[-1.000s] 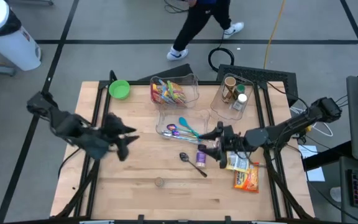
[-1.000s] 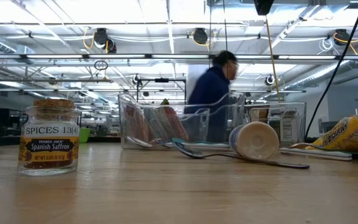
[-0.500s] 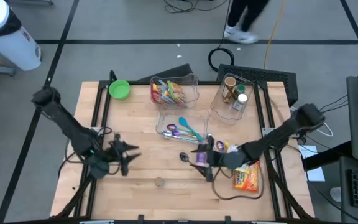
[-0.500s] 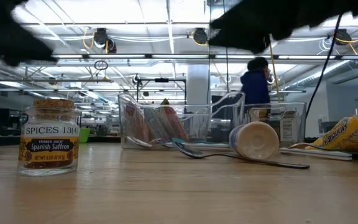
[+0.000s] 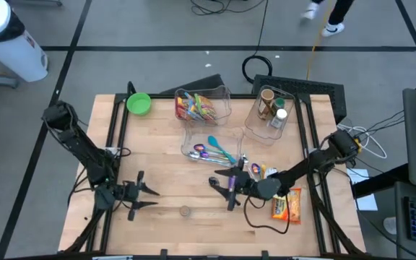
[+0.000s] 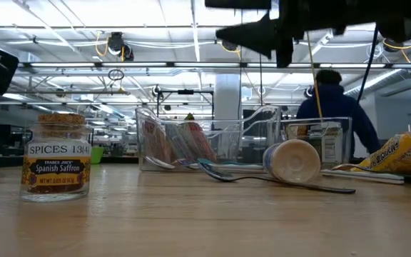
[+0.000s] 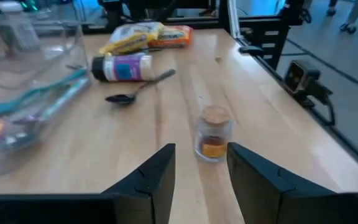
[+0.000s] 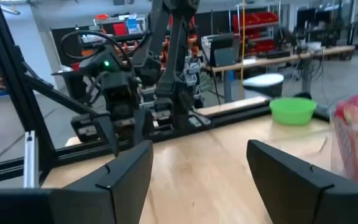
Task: Pick & Place Food Item
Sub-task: Put the brown seasoning bottle into the top right transparent bin
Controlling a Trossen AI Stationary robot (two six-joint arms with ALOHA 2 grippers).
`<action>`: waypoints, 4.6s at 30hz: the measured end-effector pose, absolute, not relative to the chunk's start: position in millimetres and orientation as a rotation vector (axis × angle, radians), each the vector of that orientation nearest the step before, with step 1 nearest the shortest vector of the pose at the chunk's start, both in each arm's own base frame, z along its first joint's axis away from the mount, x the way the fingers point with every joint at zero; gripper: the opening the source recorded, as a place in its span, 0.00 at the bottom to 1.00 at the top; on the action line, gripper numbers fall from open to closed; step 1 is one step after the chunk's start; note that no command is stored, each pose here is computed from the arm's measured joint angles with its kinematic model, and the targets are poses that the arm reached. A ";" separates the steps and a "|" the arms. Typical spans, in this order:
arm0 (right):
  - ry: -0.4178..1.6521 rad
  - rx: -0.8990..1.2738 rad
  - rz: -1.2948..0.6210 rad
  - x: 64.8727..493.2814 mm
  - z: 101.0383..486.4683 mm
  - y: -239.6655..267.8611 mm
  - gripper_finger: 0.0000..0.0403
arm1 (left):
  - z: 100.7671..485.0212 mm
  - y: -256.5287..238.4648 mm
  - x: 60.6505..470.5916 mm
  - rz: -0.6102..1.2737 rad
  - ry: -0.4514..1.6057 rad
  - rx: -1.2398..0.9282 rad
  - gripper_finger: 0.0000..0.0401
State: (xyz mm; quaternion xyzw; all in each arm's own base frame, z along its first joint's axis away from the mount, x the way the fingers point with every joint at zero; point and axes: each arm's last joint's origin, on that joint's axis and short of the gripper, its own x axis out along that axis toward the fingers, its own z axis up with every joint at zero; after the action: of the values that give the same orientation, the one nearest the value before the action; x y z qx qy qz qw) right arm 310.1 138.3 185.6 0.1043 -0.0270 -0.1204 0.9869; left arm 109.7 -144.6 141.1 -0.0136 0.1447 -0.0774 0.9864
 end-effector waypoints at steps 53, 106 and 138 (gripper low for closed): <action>-0.029 0.077 -0.211 319.7 198.3 140.6 0.63 | 101.5 -166.7 185.7 -0.217 0.383 -0.085 0.86; 0.039 -0.016 -0.217 327.9 191.5 122.3 0.63 | 61.1 -172.5 256.8 -0.106 0.523 -0.125 0.86; 0.051 -0.025 -0.217 327.8 190.3 122.3 0.63 | 81.8 -160.5 257.3 -0.132 0.588 -0.077 0.47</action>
State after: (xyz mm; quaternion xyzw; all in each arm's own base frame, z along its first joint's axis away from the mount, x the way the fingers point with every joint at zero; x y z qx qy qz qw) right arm 327.8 122.3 190.3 -0.0123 0.0254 -0.1083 0.9937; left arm 257.3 -160.5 81.8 -0.0377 0.2895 -0.0651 0.9542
